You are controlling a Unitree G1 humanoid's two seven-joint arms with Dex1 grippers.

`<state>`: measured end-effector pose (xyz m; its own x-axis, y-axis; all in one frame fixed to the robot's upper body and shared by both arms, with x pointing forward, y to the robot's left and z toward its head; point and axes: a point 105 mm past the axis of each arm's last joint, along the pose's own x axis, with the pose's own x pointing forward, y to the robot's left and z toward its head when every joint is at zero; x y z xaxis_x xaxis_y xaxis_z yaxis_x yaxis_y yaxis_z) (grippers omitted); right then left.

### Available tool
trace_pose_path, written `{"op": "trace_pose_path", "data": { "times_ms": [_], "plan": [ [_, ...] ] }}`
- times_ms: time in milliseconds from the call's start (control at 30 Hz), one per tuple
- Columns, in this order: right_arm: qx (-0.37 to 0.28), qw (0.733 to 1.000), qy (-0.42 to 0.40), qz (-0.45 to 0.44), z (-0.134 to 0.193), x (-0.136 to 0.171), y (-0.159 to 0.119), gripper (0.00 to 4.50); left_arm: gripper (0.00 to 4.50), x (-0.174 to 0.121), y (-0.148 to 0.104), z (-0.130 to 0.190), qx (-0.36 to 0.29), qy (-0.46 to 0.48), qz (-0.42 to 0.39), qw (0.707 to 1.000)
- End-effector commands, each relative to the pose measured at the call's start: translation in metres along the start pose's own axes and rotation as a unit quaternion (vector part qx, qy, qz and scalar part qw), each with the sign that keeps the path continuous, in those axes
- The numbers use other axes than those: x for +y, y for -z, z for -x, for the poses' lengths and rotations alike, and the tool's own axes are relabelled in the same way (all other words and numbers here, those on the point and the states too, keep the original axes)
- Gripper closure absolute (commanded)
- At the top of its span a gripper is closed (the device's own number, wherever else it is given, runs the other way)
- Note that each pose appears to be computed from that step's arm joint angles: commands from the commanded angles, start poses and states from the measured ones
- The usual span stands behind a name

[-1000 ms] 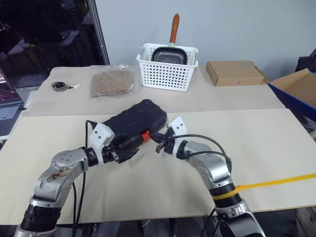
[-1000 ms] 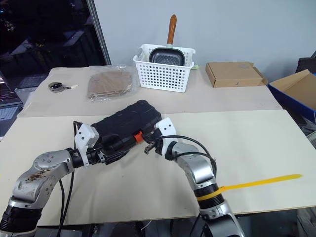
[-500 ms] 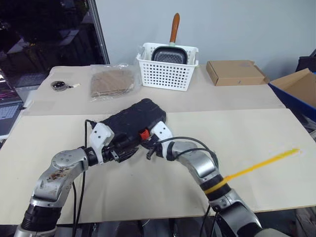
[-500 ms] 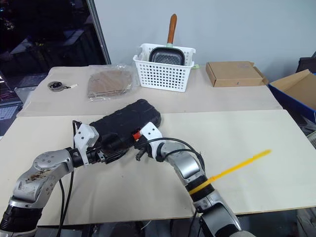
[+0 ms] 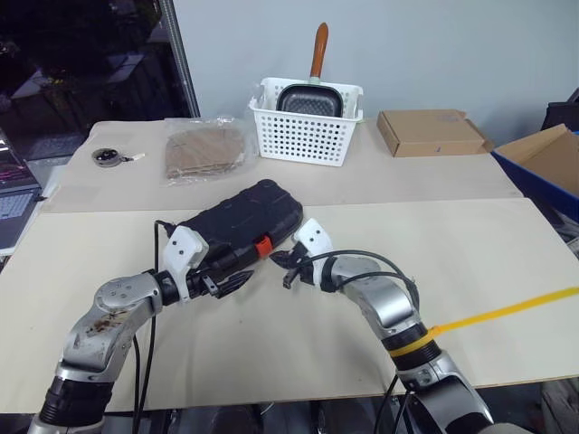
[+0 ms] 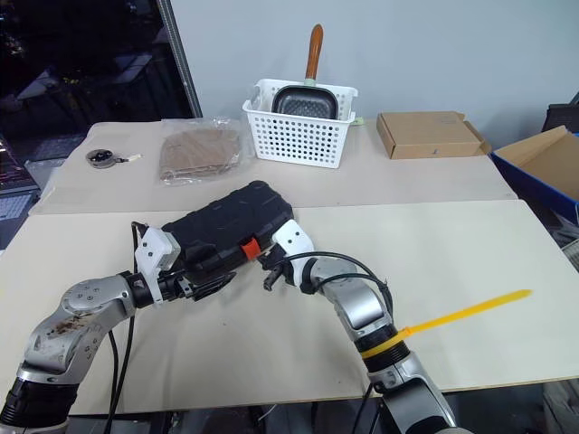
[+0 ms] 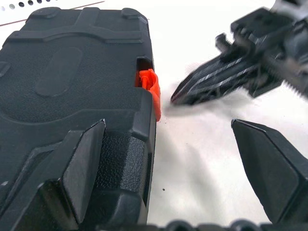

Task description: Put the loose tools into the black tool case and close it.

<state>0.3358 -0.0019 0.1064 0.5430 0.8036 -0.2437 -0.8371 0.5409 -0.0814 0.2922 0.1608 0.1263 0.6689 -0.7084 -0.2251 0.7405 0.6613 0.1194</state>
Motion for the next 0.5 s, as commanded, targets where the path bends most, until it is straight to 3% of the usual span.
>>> {"op": "trace_pose_path", "data": {
  "times_ms": [33, 500],
  "plan": [
    [-0.024, 1.000, 0.003, -0.001, -0.001, 0.001, -0.015, 4.44, 0.00, -0.004, 0.018, 0.000, 0.034, 0.004, 0.023, 0.999],
    [-0.033, 0.999, 0.023, -0.018, -0.032, -0.003, -0.018, 4.44, 0.00, -0.007, 0.021, -0.001, 0.041, 0.007, 0.030, 0.999]
  ]
}}
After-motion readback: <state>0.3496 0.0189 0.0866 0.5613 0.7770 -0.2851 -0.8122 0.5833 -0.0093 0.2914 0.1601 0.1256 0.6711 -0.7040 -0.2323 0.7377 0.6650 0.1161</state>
